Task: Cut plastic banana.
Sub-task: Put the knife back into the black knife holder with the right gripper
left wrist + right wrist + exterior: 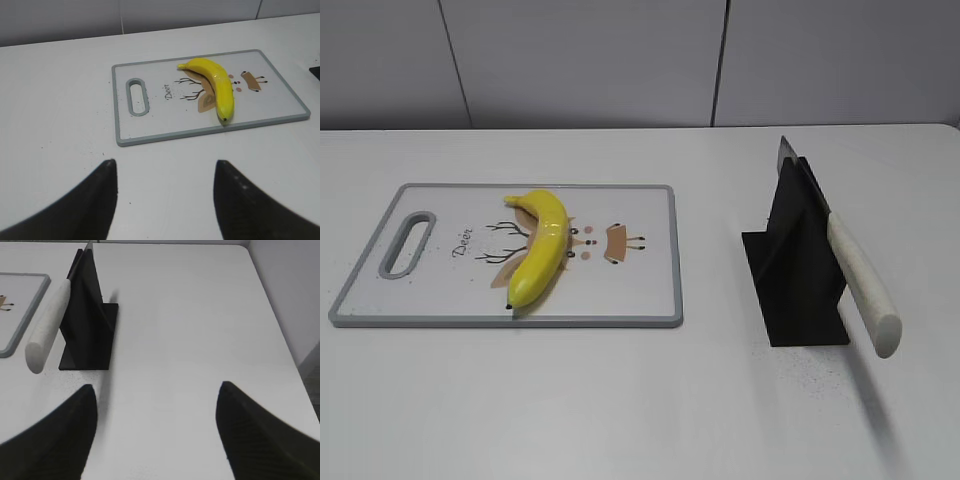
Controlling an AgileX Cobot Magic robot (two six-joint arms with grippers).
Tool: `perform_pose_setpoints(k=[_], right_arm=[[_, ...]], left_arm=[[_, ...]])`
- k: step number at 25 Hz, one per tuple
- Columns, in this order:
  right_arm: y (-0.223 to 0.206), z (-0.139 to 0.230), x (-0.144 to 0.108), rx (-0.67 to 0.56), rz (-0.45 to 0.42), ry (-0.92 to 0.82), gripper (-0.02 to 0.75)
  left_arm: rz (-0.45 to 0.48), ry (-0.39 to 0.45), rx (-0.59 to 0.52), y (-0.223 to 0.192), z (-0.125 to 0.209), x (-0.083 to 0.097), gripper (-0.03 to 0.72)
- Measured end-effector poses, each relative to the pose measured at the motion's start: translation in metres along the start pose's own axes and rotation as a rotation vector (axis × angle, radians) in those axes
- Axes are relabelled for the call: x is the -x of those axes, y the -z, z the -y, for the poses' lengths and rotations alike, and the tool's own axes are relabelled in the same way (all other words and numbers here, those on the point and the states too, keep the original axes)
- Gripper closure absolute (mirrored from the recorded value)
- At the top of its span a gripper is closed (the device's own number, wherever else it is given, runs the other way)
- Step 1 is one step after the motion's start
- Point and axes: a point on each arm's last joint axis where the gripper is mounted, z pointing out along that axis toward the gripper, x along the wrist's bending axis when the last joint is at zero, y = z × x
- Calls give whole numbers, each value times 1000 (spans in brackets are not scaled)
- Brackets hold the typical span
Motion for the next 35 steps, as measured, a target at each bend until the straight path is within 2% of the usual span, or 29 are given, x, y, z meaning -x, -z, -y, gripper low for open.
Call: perform_pose_setpoints(k=[35], right_arm=[[0,0,0,0,6,-4,160]], left_arm=[[0,0,0,0,0,0,99]])
